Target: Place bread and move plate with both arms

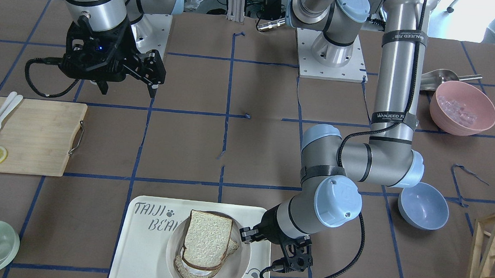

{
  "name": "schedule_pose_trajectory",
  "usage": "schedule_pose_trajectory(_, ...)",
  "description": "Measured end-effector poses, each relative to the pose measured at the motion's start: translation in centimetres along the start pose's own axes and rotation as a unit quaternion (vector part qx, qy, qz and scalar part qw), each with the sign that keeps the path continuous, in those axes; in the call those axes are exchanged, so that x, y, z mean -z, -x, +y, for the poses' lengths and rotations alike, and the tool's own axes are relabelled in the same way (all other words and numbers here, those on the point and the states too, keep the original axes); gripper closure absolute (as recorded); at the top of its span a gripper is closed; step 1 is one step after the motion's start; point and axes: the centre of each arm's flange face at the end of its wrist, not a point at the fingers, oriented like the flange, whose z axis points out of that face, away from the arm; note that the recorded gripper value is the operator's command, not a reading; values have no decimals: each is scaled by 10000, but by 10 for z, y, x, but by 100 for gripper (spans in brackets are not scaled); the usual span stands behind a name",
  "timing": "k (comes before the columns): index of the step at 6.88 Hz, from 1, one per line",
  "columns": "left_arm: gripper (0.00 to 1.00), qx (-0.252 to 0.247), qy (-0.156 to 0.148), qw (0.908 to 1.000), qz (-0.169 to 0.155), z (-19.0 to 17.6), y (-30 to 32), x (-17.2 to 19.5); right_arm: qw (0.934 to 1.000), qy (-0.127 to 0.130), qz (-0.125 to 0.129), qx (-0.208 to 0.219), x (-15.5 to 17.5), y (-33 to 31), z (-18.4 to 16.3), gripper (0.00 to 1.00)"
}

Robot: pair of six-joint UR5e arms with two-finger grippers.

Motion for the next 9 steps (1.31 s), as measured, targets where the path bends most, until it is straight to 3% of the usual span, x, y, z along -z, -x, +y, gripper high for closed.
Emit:
schedule_pose_trajectory(1,44,10,55,10000,15,2,-2,-8,10000,2,0,-3,0,0,0,0)
schedule_pose_trajectory(2,29,10,95,10000,17,3,-3,-14,10000,4,1,-4,0,0,0,0)
schedule_pose_trajectory(4,34,-23,68,10000,23,5,-10,-2,10000,-3,0,-5,0,-1,0,0)
schedule_pose_trajectory(6,30,-70,137,9999,-52,20,-32,48,10000,-14,-1,-6,0,-1,0,0)
schedule_pose_trajectory(8,0,-231,145,9995,-184,66,-56,139,10000,-21,-2,-5,0,-1,-1,0)
schedule_pose_trajectory(9,0,-437,45,9982,-416,95,-60,187,10000,-27,-2,-6,1,-1,0,0)
